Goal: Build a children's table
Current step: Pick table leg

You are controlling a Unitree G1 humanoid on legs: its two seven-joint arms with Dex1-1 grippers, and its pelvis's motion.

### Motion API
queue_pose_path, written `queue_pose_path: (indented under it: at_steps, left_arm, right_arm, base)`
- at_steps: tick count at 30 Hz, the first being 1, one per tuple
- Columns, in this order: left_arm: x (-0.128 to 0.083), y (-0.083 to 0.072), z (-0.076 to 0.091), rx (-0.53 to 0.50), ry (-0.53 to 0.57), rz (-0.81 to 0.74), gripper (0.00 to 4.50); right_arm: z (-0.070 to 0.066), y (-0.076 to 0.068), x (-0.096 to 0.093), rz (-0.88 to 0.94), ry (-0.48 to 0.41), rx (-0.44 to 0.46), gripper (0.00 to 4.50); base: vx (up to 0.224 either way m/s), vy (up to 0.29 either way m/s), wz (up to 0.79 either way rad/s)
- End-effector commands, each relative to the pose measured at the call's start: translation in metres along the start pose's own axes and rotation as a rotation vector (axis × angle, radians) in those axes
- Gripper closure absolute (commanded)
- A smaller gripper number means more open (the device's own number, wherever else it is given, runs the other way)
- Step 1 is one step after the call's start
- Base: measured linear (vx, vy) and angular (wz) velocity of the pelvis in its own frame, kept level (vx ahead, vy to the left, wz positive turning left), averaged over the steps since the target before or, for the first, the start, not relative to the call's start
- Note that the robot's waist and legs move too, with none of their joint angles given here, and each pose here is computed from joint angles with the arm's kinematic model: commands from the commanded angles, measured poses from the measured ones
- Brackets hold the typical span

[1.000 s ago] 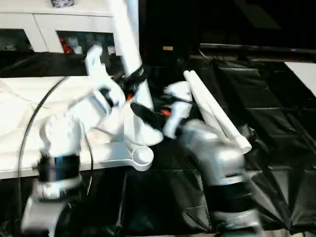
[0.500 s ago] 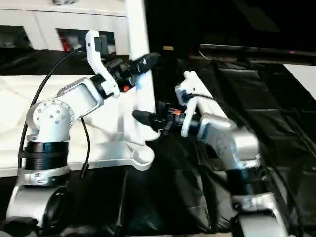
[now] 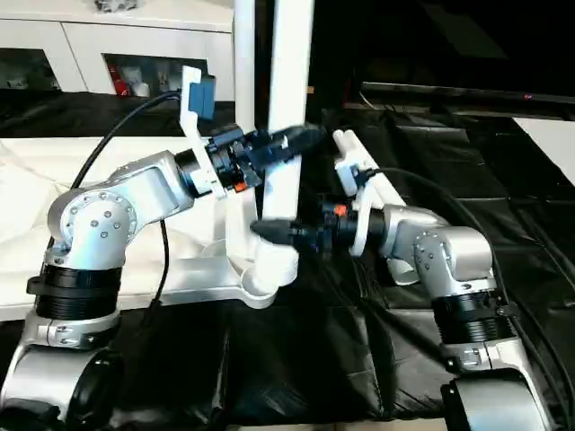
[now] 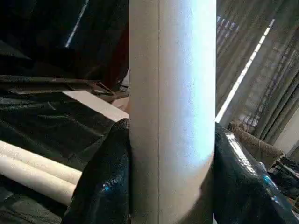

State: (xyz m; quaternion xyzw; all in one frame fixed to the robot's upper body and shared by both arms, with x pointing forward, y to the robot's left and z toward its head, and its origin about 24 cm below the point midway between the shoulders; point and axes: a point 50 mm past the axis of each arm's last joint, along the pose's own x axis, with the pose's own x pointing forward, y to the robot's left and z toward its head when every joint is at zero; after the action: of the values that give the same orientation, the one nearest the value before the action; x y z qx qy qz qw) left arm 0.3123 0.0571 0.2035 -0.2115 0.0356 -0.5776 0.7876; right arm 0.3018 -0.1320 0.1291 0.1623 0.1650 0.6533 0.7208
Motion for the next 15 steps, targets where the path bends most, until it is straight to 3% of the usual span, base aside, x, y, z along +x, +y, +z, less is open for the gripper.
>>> queue_pose_path:
  at_steps: [1,15]
  left_arm:
    - [0.0020,-0.0044,-0.0003,0.022,0.018,-0.024,2.66]
    - [0.0035,-0.0085,-0.0058,0.015,0.053,-0.068,2.66]
  right_arm:
    - [0.0048,0.0014,0.0004,0.016,0.044,-0.027,0.37]
    - [0.0017,-0.0015,0.0056,0.039,0.076,-0.027,1.46]
  base:
    - [0.000,0.000,0.00]
    - [0.000,0.000,0.00]
